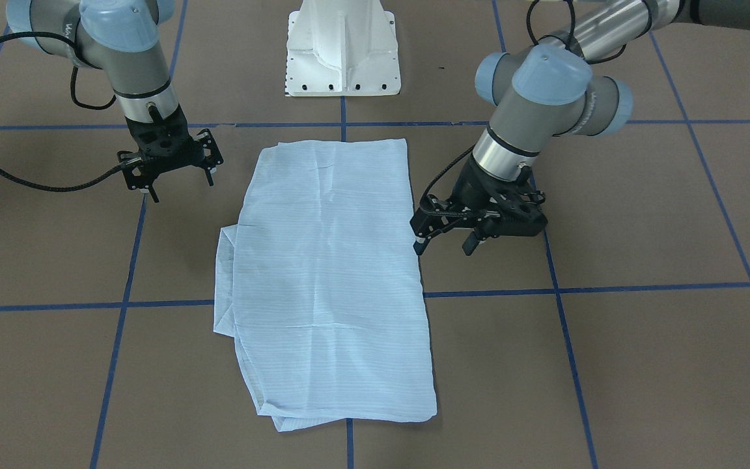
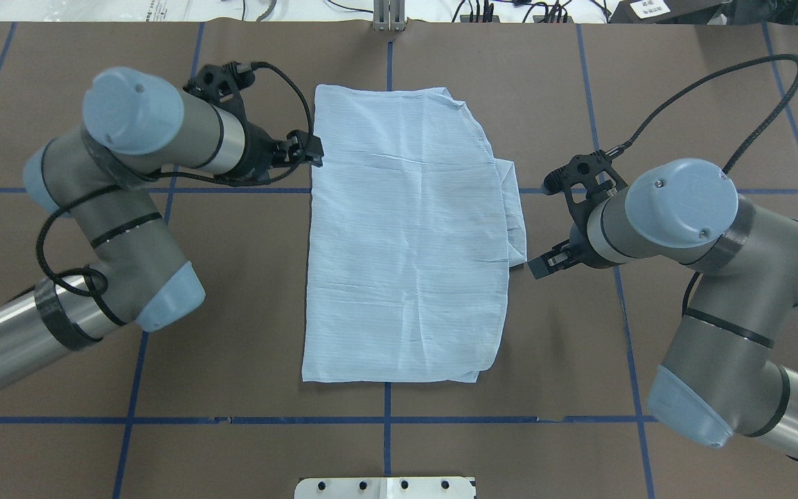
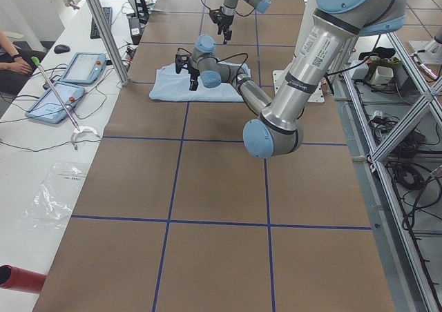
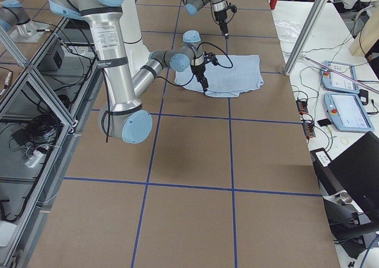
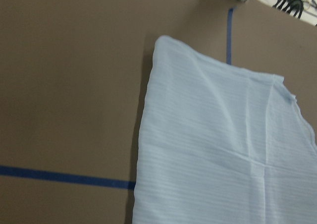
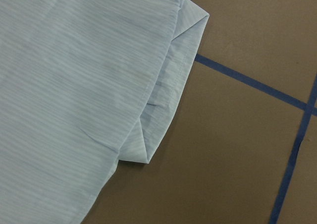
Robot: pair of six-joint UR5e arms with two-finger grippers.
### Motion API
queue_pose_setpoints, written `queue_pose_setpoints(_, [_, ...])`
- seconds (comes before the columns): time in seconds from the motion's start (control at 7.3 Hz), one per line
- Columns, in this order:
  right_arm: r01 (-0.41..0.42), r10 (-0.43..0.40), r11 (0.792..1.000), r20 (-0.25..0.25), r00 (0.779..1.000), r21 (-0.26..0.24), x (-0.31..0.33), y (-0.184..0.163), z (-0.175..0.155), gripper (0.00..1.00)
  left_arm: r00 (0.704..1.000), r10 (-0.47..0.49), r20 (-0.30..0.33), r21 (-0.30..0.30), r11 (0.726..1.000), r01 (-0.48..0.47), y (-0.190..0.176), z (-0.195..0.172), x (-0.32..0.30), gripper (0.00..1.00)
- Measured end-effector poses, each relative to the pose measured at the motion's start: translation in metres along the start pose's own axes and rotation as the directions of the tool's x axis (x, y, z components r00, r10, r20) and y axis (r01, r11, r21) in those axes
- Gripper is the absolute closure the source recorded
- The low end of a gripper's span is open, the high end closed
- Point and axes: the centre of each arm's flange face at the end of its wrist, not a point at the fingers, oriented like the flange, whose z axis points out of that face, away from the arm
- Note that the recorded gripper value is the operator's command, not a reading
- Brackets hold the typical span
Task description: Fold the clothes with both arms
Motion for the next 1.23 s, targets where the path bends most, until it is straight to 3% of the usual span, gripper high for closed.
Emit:
queue_pose_setpoints(0.27, [-0.111,0.112,0.993,0.046,0.993,-0.030,-0.004,0.003,-0.006,0.00,0.995,-0.087,0.055,-0.117,0.989,0.093,0.096,0.025,0.019,0.00])
queue_pose_setpoints(0.55, [-0.190,0.193,0.980,0.067,0.979,-0.051,-0.016,0.011,-0.008,0.00,0.988,-0.091,0.121,-0.164,0.980,0.110,0.157,0.022,0.028,0.00])
queue_pose_setpoints(1.1, [-0.215,0.220,0.975,0.103,0.970,-0.061,-0.032,0.023,-0.004,0.00,0.973,-0.071,0.220,-0.174,0.979,0.111,0.193,0.039,-0.017,0.02])
queue_pose_setpoints(1.23, [-0.215,0.221,0.975,0.106,0.969,-0.060,-0.033,0.023,-0.004,0.00,0.972,-0.065,0.228,-0.182,0.977,0.108,0.200,0.041,-0.020,0.12])
